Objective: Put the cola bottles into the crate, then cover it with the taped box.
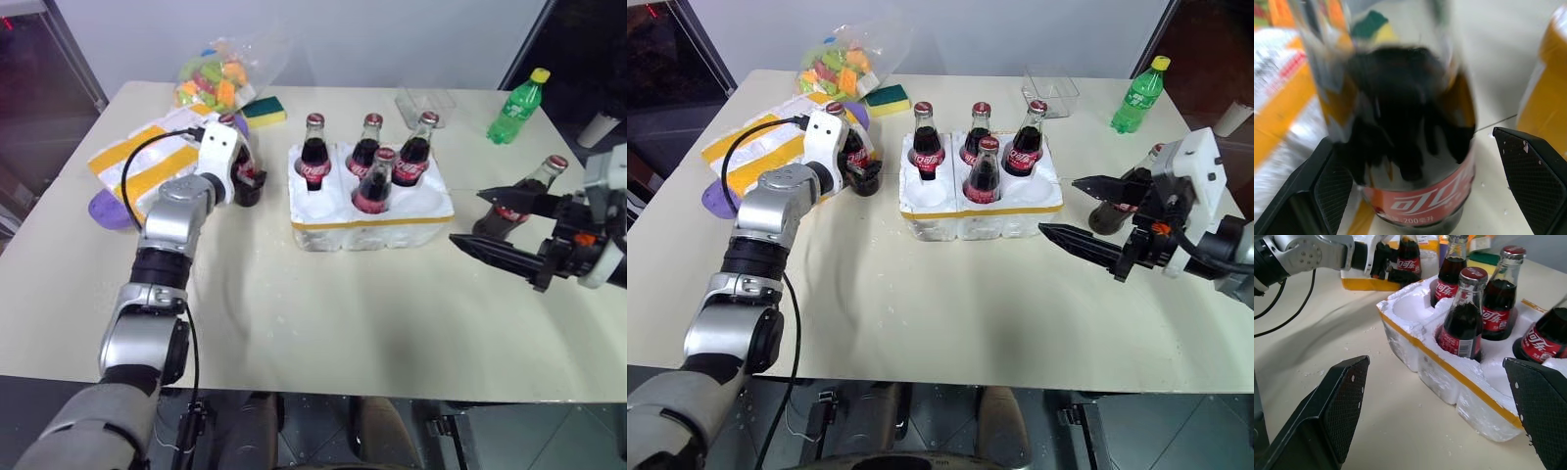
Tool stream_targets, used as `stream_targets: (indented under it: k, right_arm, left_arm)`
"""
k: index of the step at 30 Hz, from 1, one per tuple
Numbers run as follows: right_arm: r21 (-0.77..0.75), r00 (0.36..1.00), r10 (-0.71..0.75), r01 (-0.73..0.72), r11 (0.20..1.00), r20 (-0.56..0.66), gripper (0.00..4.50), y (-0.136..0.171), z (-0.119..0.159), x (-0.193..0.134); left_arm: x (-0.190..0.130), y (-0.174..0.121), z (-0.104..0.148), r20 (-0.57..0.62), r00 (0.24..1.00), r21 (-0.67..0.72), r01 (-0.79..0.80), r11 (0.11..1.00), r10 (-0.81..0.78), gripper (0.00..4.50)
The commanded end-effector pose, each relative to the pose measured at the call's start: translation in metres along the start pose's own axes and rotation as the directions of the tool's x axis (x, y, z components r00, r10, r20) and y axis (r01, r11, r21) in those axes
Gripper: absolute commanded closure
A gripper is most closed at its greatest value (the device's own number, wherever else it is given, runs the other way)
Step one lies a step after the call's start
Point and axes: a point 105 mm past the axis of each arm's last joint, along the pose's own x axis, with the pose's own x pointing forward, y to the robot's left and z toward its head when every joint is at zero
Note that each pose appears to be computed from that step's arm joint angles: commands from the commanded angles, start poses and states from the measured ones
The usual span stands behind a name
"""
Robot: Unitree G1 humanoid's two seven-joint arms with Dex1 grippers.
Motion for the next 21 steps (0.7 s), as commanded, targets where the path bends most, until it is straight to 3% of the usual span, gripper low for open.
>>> stream_targets:
  k: [1,5,13,18,21]
  right_arm:
    - [-0.043,0.999,-0.032,0.034,0.999,0.044,0.00,-0.001,0.014,-0.006]
    - [-0.037,0.998,-0.044,0.046,0.998,0.045,0.00,0.000,0.012,-0.008]
    - [-0.006,0.997,-0.060,0.061,0.998,0.050,0.00,0.003,0.003,-0.008]
    - [0.002,0.997,-0.066,0.066,0.998,0.046,0.00,0.002,0.001,-0.008]
    - [0.005,0.997,-0.070,0.070,0.998,0.043,0.00,0.001,-0.001,-0.008]
  left_arm:
    - [0.000,0.002,0.023,0.075,0.997,0.027,-0.006,1.000,0.004,0.27]
    - [-0.002,0.003,0.032,0.110,0.994,0.027,0.010,1.000,-0.013,1.71]
    - [-0.022,0.024,0.067,0.217,0.976,-0.020,0.037,0.999,-0.031,1.68]
    - [-0.061,0.021,0.110,0.319,0.913,-0.117,0.305,0.945,-0.255,1.68]
    - [-0.084,0.004,0.129,0.331,0.844,-0.030,0.455,0.890,-0.421,1.68]
